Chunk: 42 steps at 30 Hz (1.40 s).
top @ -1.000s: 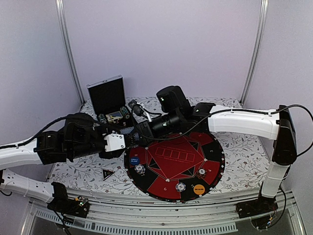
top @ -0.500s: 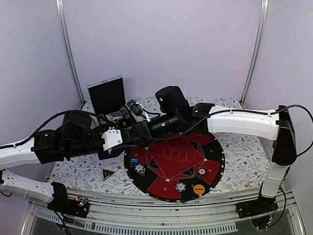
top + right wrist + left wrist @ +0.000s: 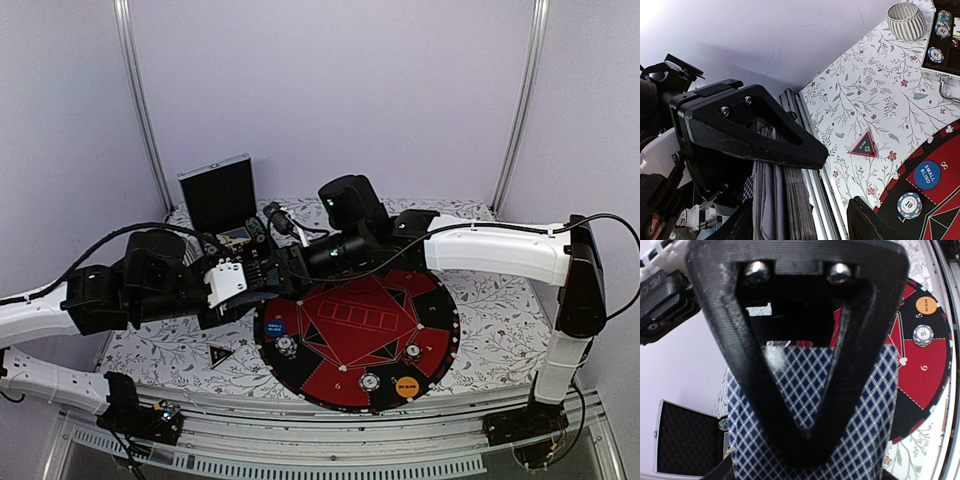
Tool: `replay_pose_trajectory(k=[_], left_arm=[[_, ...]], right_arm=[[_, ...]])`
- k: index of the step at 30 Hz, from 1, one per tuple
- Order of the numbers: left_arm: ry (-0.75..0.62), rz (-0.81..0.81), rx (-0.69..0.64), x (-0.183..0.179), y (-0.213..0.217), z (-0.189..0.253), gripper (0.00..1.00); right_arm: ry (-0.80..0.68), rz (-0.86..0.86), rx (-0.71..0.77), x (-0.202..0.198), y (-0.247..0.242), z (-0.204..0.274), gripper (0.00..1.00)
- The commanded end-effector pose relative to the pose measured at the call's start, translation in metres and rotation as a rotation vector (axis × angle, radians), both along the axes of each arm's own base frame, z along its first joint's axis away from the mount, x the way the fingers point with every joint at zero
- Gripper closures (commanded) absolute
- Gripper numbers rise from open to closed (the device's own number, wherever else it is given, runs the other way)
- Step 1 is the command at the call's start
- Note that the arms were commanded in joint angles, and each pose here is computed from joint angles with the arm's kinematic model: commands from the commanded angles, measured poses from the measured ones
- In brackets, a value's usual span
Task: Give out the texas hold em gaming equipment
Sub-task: Pass from the right arm to the left
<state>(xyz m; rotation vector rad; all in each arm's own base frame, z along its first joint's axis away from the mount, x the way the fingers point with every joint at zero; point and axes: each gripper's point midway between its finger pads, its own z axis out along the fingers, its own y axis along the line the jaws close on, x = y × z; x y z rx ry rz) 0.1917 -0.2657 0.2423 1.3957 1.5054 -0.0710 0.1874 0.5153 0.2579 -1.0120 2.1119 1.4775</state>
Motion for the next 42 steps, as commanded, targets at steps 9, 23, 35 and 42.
replay_pose_trajectory(k=[9, 23, 35, 42], left_arm=[[0.014, 0.064, -0.011, 0.005, 0.012, -0.007, 0.43], [0.044, 0.086, -0.004, 0.008, 0.014, -0.017, 0.43], [0.076, 0.092, -0.008, 0.007, 0.013, -0.026, 0.43], [0.086, 0.093, -0.008, 0.006, 0.014, -0.028, 0.43]], right_arm=[[-0.017, -0.054, -0.033, 0.011, -0.014, 0.003, 0.38], [-0.022, 0.0, -0.001, 0.003, -0.011, 0.017, 0.39], [-0.04, -0.037, -0.01, 0.01, -0.013, 0.017, 0.37], [-0.058, -0.103, -0.023, 0.021, -0.026, 0.023, 0.4]])
